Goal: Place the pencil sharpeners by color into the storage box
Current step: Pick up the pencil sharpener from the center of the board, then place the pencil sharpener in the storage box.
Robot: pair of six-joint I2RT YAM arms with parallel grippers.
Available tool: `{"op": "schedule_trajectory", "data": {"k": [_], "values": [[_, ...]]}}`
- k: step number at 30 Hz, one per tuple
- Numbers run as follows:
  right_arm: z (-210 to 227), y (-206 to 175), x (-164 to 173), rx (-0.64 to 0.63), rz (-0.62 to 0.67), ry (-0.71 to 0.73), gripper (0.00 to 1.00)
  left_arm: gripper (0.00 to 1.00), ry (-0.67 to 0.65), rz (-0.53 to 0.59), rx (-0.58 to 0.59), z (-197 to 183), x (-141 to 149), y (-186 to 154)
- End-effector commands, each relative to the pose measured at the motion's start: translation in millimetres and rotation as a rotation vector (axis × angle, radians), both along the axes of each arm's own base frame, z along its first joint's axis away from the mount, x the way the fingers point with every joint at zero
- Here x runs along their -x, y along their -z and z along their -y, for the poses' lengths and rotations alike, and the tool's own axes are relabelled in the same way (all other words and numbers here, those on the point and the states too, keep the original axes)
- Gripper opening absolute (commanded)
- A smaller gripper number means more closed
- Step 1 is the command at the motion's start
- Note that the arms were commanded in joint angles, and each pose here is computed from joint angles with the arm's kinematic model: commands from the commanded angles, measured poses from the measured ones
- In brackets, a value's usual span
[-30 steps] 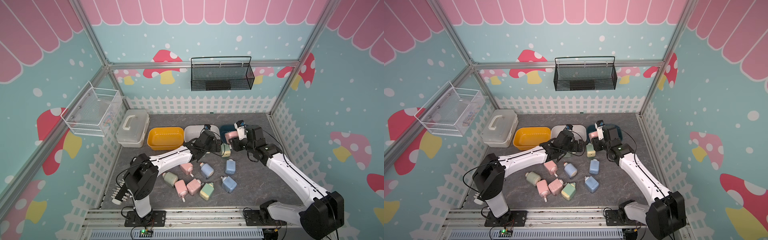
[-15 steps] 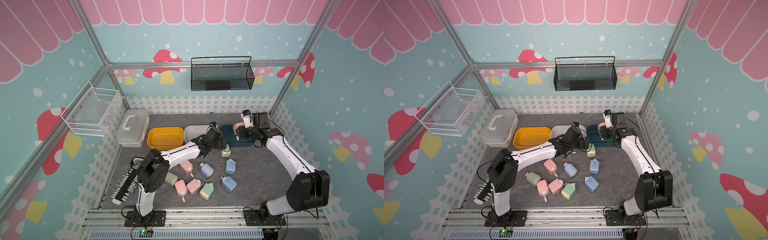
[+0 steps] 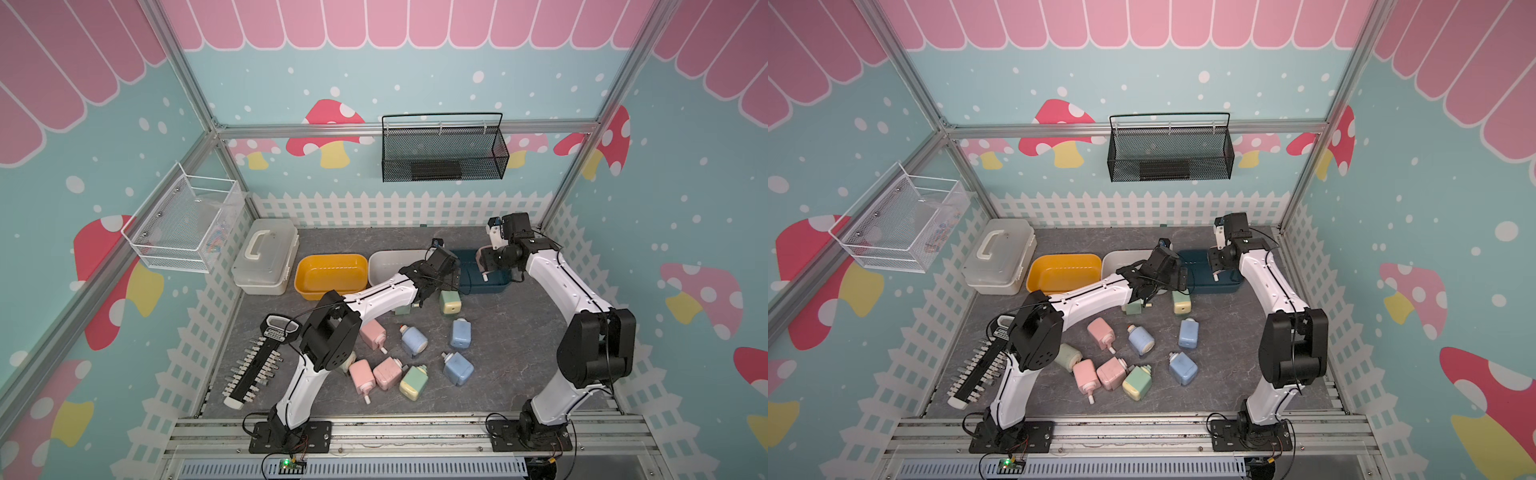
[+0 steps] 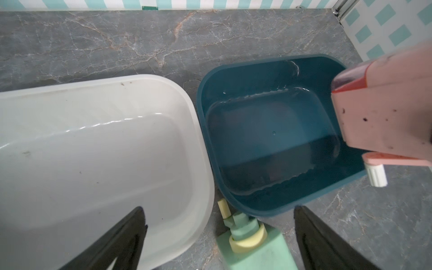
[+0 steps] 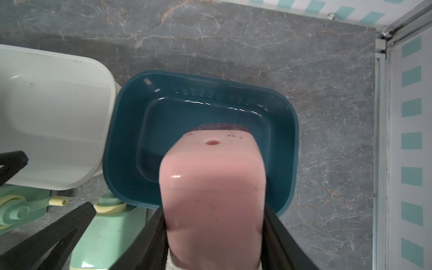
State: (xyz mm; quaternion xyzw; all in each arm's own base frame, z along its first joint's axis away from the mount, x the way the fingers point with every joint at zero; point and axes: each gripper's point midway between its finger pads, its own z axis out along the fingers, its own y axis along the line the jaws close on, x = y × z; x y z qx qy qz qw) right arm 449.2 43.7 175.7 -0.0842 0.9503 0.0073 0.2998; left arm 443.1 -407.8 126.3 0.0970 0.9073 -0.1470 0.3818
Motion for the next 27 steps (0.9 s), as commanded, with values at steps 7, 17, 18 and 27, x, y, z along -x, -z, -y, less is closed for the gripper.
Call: {"op": "schedule_trajectory", "data": {"k": [7,17,18,27], "values": [[18.0,24.8,-5.2,-0.035,-0.129,0.063,0.00,0.99,-0.004,0.002,-0.079,-3.9,-28.6,7.0],[34.7,47.2,-23.4,0.028,-0.224,0.144,0.01,0.99,-0.001,0.000,-0.109,2.9,-51.0,22.2],[35.0,50.3,-24.1,0.032,-0.234,0.144,0.02,0.99,-0.006,0.001,-0.115,1.7,-52.6,24.5],[34.5,65.6,-29.1,0.033,-0.269,0.141,0.08,0.99,-0.043,-0.041,-0.123,-11.3,-57.7,43.8]]}}
